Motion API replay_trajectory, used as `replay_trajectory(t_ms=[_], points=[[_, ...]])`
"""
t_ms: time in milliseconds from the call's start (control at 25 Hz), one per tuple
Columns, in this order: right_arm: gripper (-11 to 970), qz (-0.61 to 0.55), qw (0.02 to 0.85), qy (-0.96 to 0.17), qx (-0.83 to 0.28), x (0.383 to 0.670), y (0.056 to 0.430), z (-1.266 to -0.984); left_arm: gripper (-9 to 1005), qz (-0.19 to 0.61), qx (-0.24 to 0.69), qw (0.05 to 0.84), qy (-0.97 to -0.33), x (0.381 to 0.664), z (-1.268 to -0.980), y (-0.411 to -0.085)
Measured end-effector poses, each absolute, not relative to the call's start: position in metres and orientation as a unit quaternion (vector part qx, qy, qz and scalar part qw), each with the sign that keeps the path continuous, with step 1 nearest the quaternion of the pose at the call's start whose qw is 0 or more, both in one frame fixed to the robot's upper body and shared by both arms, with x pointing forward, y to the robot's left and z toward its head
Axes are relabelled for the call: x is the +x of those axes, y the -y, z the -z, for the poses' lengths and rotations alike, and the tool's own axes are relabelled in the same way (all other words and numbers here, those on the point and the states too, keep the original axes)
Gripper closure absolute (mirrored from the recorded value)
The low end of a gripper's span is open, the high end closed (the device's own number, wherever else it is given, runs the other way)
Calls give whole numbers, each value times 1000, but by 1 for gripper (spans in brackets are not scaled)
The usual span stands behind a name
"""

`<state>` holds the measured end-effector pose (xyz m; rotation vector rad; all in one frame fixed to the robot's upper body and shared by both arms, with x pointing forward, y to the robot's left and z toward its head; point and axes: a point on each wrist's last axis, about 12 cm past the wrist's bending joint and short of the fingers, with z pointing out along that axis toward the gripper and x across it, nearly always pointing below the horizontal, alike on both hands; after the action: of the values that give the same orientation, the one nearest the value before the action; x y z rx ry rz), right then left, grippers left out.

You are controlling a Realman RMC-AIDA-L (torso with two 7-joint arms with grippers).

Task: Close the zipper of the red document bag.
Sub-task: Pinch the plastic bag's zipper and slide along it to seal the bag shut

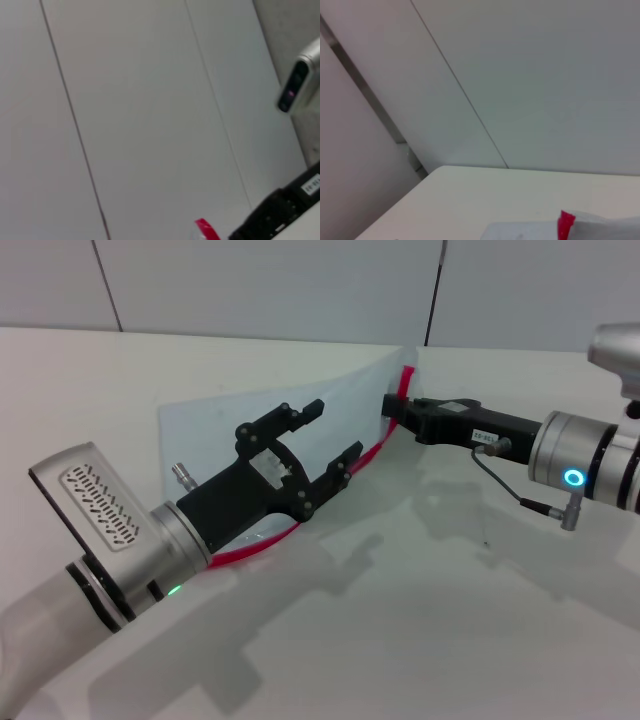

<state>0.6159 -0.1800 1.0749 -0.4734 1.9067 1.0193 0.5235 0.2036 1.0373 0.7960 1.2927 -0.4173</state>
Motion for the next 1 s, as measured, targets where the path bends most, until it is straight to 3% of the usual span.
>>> replay_trajectory(t_ms=[1000], points=[[953,-479,432,-728,-232,604,161,-1088,407,176,359,699,-592,527,-1035,-206]])
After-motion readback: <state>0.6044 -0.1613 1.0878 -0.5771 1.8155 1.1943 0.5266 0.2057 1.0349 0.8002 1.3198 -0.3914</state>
